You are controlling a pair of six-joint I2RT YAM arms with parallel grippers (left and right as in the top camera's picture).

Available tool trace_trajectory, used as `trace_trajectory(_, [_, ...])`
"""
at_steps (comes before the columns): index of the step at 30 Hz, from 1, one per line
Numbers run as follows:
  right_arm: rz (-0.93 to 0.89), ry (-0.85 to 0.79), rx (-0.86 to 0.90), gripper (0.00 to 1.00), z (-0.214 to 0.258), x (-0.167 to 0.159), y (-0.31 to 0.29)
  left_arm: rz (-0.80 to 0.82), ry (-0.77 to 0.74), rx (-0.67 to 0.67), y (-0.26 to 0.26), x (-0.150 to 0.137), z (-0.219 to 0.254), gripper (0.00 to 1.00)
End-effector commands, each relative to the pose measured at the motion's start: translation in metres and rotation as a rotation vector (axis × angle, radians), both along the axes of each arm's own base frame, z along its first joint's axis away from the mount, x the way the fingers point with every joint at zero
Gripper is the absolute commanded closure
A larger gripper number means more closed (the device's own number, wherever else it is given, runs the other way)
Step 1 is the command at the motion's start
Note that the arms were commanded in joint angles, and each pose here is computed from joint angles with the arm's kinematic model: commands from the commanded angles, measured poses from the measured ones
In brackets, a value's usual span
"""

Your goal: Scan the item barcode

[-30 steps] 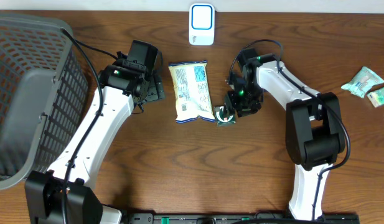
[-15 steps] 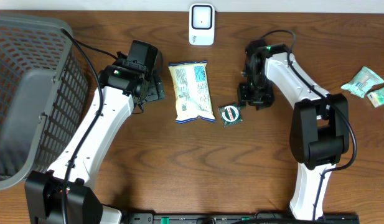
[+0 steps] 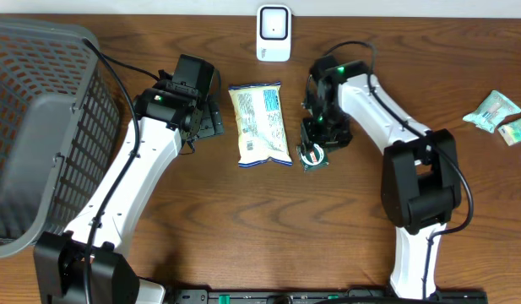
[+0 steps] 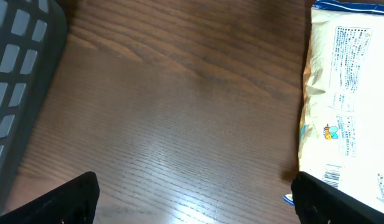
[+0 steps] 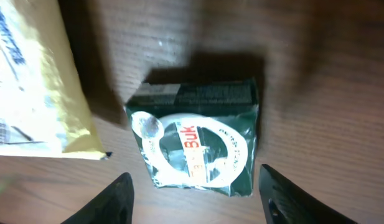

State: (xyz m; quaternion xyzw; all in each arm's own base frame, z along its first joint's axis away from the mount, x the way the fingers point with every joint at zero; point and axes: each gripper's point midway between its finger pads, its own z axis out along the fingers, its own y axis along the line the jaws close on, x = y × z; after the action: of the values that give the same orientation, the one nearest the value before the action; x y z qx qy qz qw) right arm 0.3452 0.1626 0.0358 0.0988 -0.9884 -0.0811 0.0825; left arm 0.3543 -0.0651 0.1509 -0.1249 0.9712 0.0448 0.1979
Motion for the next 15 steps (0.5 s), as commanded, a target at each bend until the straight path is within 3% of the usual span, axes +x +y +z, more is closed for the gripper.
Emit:
trace_trajectory(1, [0.051, -0.025, -0.075, 0.36, 0.000, 0.000, -0.004, 0.002, -0.012, 0.014, 0.003, 0.000, 0.005, 0.02])
trace_trajectory(15, [0.092, 0.008, -0.135, 0.23, -0.015, -0.018, -0.006, 0.002, -0.012, 0.014, 0.003, 0.000, 0.005, 0.02])
